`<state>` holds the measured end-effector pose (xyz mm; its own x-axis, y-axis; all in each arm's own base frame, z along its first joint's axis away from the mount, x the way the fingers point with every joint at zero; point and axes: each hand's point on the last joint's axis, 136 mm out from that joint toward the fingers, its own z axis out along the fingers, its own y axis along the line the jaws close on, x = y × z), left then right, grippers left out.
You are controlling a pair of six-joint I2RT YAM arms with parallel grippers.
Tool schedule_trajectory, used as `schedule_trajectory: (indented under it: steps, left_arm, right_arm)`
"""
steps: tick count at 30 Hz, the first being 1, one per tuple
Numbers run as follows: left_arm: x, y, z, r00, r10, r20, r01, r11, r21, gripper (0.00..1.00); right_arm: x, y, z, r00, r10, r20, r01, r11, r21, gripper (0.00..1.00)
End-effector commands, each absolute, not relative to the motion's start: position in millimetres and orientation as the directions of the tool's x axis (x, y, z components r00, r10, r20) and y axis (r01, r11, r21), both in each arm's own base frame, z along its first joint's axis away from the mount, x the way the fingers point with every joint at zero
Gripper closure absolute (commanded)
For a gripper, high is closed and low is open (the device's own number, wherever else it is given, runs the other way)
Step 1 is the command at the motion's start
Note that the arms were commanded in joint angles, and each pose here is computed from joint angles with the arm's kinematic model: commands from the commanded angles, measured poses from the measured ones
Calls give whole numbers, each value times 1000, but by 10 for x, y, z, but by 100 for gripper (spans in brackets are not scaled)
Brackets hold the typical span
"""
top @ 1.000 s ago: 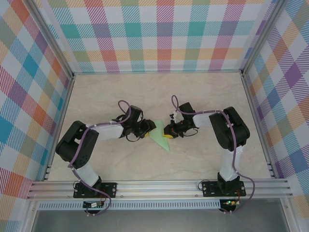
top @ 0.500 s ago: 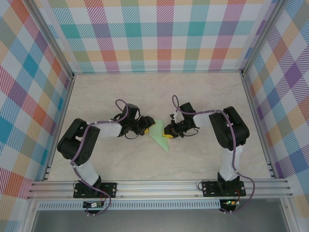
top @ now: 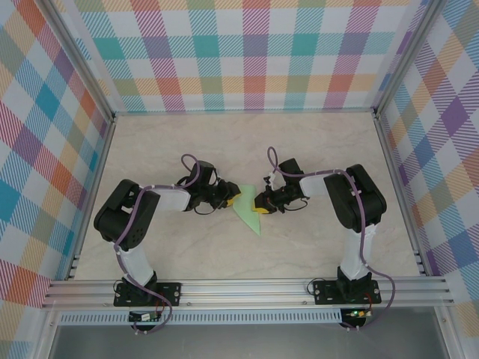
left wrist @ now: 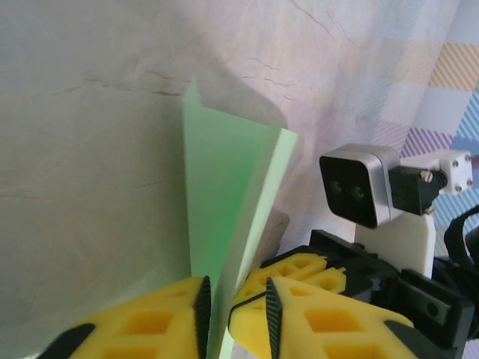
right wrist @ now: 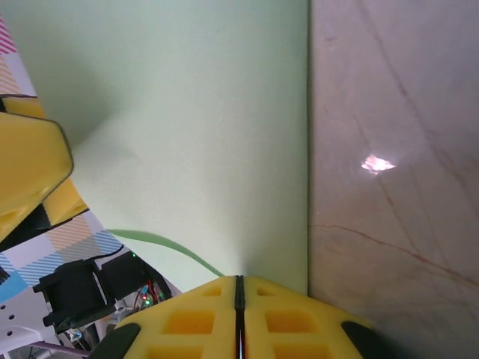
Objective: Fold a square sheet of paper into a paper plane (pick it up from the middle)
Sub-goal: Fold the wing for the fifth time at the center of the table.
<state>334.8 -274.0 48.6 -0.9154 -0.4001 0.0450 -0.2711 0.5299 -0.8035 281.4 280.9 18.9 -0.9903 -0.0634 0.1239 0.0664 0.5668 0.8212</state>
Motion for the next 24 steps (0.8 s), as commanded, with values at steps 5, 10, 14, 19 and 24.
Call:
schedule_trajectory:
  steps: [5, 10, 14, 19, 24]
  left_arm:
    - [3402, -2660, 550, -910, -415, 27, -275, 551, -788, 89]
    - [3406, -2604, 640, -899, -438, 5, -277, 559, -782, 94]
    - [3403, -2574, 679, -894, -449, -5, -279, 564, -778, 94]
    - [3409, -2584, 692, -893, -450, -2, -279, 558, -782, 94]
    - [3410, -2594, 701, -894, -447, 0, -279, 557, -782, 95]
  right_arm:
    - [2862, 2642, 78, -991, 19, 131, 112, 656, 747, 82]
    - [2951, 2592, 459, -1000, 23, 8, 22, 676, 736, 71]
    - [2922, 2494, 601, -992, 27, -123, -63, 735, 675, 65]
    - [2748, 2499, 662, -932, -89, -351, -251, 857, 450, 61]
    - [2507, 2784, 742, -826, -284, -488, -447, 857, 258, 59]
